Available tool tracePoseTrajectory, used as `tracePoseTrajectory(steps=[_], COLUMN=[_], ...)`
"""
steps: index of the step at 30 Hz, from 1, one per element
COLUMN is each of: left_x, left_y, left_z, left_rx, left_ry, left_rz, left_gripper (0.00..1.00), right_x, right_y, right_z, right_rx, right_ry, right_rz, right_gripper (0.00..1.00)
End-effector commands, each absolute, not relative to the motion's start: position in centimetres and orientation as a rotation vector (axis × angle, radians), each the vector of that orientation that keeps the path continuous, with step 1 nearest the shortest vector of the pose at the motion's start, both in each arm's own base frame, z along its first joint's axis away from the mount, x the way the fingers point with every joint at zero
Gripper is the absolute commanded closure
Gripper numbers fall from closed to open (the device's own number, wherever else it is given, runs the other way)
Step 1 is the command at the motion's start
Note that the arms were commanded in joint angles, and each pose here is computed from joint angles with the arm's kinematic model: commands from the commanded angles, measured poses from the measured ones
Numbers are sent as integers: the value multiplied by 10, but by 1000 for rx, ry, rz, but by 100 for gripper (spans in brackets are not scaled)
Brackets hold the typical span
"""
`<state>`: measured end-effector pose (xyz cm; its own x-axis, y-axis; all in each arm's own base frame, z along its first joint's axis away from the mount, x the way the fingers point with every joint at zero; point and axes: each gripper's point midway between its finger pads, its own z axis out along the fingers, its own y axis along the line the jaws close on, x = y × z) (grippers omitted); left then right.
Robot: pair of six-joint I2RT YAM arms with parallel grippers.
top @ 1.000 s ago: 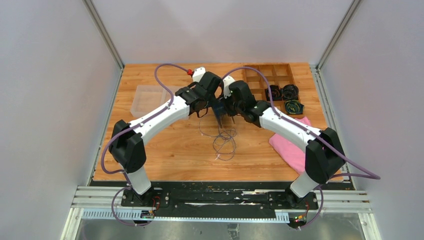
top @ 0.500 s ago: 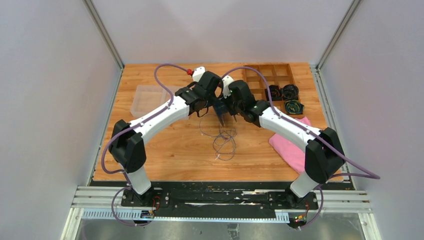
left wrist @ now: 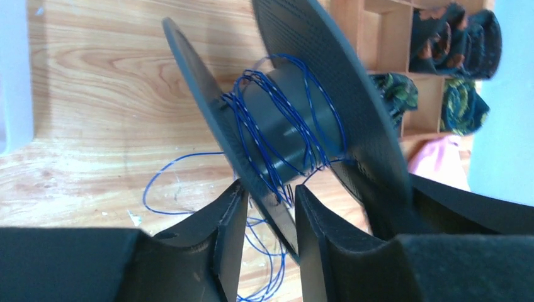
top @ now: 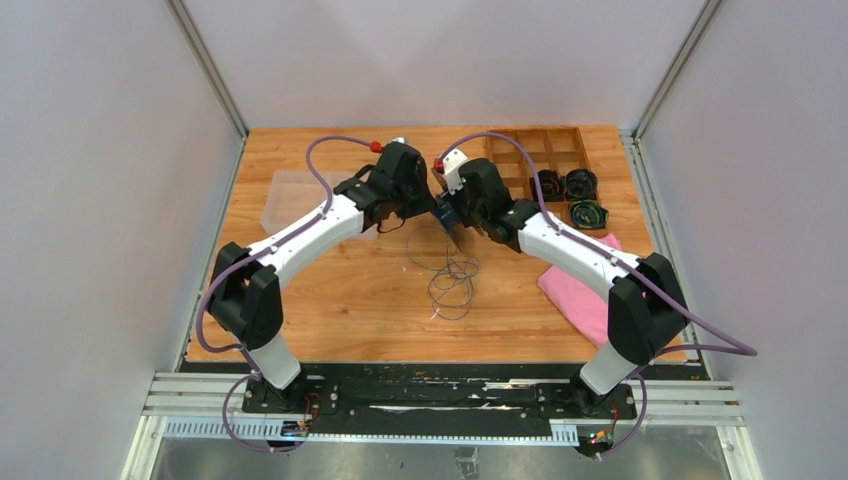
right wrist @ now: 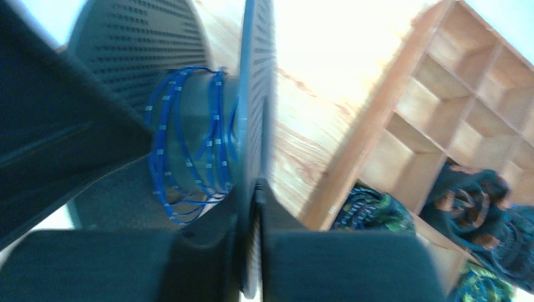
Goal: Wrap the cables
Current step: Wrap the cable around the cable reel.
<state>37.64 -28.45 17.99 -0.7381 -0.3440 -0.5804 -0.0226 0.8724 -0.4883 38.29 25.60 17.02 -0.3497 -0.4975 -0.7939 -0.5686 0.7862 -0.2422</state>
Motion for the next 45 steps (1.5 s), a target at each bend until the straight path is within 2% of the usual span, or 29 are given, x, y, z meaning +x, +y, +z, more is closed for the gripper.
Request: tracePoseTrajectory(steps=[1,10,17,26,31,34,42,45], left_x=[373,382,389,398,396,386,364,357], left_y=[-296,-290,-284,-250,-227,-222,-213,-213], left_z=[206,226,253,291,288,279,217,191], left_rx=[-168,-174,-207,-61,82,242,501,547], left_ry=[2285,2186,2016,1916,1878,1842,1880,1922], left_rz=[-769,-996,-1284,-1142,-1017,-947,-816,-803], left_gripper=[58,31,1,2,2,1,18,19], right_x=[394,392,392,387,385,385,389,391], right_y=[249,248,246,245,238,234,211,201], right_z=[176,180,179,196,218,236,286,304], right_rx=[-782,-818,-847,-885,-847,-797,-676,-624], right_ry=[1984,1946,1944,1926,1909,1899,1845,1839], right_rz=[67,98,122,204,273,336,369,365], right_gripper=[99,99,99,99,99,99,99,99])
